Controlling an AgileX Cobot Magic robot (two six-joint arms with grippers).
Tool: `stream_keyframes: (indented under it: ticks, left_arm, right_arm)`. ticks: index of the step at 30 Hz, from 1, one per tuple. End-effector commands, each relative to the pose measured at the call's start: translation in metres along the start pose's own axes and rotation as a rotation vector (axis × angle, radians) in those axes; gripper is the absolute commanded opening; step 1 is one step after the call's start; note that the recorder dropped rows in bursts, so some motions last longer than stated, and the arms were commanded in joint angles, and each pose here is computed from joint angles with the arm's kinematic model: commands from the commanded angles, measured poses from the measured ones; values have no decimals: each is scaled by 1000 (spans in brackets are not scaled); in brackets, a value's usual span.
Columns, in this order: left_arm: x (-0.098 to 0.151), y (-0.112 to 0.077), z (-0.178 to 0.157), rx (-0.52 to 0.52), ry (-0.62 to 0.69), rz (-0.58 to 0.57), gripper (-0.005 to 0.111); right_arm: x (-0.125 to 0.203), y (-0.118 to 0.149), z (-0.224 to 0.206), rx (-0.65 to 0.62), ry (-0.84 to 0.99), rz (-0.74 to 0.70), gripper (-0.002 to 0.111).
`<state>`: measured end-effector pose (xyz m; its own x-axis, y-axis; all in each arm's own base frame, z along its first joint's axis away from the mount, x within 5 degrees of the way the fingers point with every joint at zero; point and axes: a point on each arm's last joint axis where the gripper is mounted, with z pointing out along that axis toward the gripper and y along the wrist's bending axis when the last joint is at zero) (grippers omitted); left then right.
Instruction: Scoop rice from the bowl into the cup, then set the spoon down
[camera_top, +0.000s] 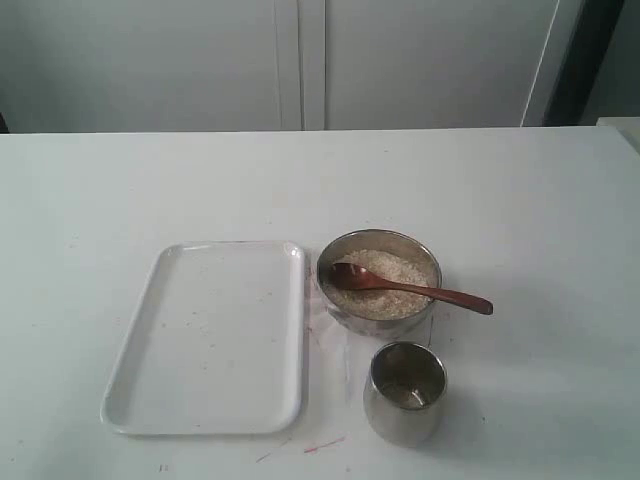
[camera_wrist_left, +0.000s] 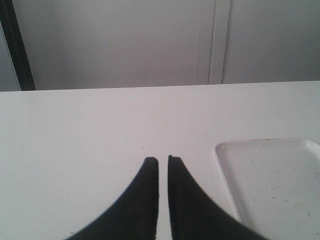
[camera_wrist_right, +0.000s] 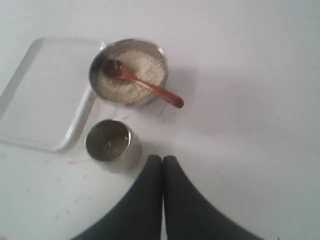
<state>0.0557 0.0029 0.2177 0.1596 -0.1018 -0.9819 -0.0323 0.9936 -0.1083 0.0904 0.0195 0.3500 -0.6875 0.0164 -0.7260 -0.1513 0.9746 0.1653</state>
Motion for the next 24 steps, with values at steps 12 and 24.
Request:
stream_keyframes:
  ticks: [12, 24]
  left_arm:
    - [-3, 0, 0, 2, -13, -7, 14]
    - [-3, 0, 0, 2, -13, -7, 14]
  right_arm:
    - [-71, 69, 113, 55, 382, -585, 0]
    - [-79, 66, 172, 138, 567, -670, 0]
